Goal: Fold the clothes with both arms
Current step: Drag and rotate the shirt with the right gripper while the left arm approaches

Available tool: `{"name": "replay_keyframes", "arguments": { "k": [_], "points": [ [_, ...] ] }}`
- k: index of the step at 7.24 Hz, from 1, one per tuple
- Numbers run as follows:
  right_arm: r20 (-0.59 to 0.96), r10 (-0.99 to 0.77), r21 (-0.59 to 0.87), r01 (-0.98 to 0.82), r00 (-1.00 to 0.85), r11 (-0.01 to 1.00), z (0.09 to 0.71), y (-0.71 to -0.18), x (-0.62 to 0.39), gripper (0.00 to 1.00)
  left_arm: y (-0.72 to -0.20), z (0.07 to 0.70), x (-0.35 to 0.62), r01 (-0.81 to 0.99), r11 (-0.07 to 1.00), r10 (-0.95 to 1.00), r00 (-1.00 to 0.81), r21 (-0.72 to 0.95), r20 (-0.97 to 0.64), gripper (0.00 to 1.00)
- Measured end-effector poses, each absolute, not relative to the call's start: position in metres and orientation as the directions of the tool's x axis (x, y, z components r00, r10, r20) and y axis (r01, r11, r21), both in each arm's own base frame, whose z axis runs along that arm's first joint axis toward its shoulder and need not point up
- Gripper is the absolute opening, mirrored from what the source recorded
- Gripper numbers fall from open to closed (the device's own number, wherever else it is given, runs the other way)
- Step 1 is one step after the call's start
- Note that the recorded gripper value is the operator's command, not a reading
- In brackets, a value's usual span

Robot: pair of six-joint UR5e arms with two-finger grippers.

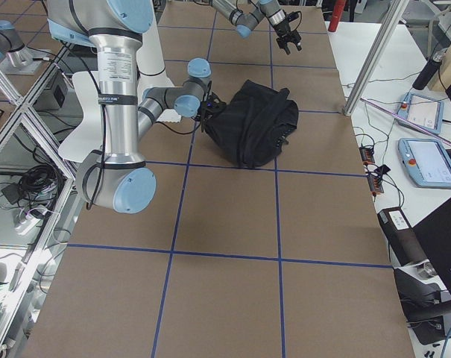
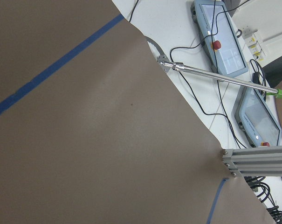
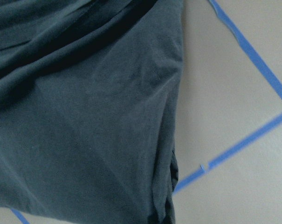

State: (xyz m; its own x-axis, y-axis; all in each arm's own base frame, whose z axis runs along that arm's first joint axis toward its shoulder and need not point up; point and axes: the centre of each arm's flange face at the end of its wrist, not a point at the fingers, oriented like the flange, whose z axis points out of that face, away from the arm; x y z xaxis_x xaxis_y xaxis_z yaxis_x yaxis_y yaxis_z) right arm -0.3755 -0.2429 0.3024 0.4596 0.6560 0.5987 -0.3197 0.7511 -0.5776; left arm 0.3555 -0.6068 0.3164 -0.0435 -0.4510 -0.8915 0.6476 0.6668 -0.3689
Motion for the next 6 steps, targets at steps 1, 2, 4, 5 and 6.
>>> {"name": "replay_keyframes", "arguments": {
  "k": [1, 2, 4, 5, 6],
  "points": [
    [0.552, 0.661, -0.625, -0.273, 0.508, 0.732, 0.289, -0.193, -0.393, 1.00, -0.601, 0.307, 0.354, 0.626, 0.684, -0.444, -0.050, -0.374, -0.895, 1.00],
    [0.535, 0.654, -0.641, -0.248, 0.535, 0.727, 0.280, -0.158, -0.405, 1.00, -0.593, 0.298, 0.353, 0.606, 0.700, -0.437, -0.055, -0.378, -0.898, 1.00],
    [0.555, 0.659, -0.635, -0.254, 0.508, 0.730, 0.266, -0.147, -0.407, 1.00, -0.550, 0.298, 0.374, 0.556, 0.740, -0.442, -0.023, -0.379, -0.897, 1.00],
    [0.565, 0.686, -0.636, -0.288, 0.458, 0.716, 0.258, -0.170, -0.392, 1.00, -0.514, 0.299, 0.393, 0.519, 0.766, -0.448, 0.011, -0.378, -0.894, 0.98],
    [0.569, 0.715, -0.635, -0.336, 0.406, 0.696, 0.252, -0.200, -0.376, 1.00, -0.476, 0.298, 0.418, 0.503, 0.781, -0.465, 0.072, -0.371, -0.882, 0.90]
  ]
}}
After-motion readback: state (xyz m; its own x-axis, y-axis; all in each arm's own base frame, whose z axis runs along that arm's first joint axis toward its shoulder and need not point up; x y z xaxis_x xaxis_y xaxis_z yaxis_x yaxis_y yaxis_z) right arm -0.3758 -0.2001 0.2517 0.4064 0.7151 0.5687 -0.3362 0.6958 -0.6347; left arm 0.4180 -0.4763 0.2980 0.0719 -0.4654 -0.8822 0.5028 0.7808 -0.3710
